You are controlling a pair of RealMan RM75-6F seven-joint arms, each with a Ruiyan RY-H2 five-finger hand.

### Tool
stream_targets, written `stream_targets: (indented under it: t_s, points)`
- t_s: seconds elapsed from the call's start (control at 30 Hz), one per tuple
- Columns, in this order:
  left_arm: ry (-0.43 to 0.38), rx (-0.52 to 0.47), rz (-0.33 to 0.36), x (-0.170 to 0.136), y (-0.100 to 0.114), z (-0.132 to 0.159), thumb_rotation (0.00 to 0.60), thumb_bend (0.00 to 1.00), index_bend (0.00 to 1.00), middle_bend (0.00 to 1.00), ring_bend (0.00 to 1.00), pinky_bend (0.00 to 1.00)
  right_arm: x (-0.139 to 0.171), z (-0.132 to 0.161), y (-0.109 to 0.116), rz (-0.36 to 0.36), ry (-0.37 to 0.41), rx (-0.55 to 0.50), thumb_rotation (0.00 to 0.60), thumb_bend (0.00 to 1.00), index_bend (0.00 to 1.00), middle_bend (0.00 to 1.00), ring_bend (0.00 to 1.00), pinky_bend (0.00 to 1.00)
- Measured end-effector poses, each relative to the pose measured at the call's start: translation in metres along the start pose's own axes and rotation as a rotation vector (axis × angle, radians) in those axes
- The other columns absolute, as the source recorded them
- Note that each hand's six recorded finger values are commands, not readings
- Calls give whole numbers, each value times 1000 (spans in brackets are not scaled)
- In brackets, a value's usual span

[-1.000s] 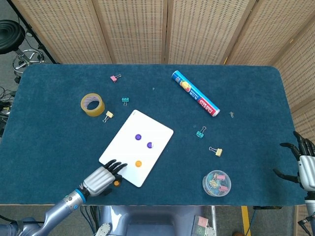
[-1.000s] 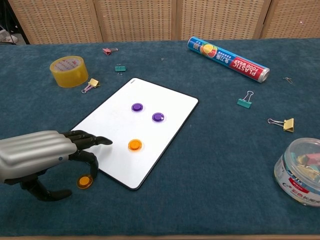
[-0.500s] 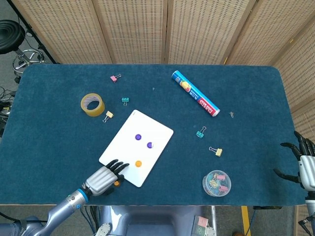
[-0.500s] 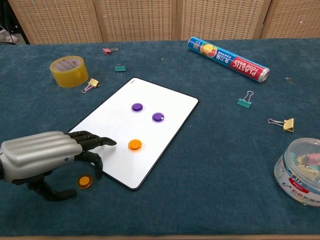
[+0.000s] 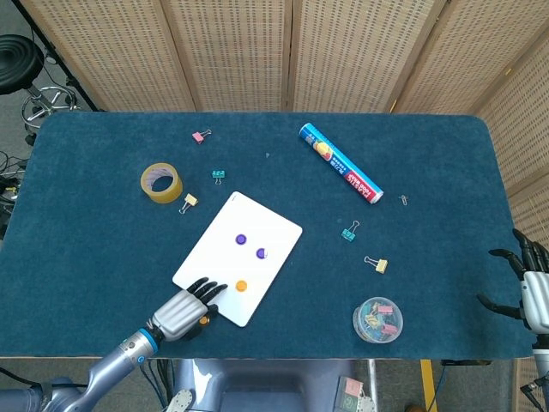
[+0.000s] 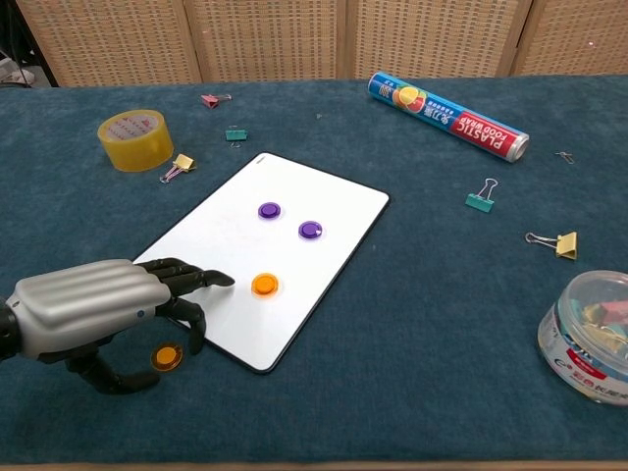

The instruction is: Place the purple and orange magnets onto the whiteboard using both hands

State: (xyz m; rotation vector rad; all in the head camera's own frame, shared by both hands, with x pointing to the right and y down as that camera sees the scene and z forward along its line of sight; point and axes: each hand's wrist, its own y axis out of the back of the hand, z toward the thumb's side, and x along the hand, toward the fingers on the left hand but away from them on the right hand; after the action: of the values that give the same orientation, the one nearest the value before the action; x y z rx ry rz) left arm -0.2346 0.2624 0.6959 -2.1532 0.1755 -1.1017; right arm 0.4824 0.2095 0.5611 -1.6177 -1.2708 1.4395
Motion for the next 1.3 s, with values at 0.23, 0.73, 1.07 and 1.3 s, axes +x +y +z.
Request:
stream_targets:
  t_s: [0.23,0.73,1.07,1.3]
  points:
    - [11,-3,5,2,1,-2,600,345,417,0,0,0,0,-1,1,-1,-2,0,600,0,271,0,0,0]
    - [21,0,7,1,1,-4,600,353,502,0,0,0,0,-1,1,-2,-3,-1,600,0,271,0,0,0]
    - [23,3,21,-2,5,-5,600,353,520,0,0,0,0,-1,1,-2,-3,0,600,0,271,0,0,0]
    - [28,3,23,-3,6,-6,600,354,520,0,0,0,0,-1,0,-1,-5,2,600,0,271,0,0,0]
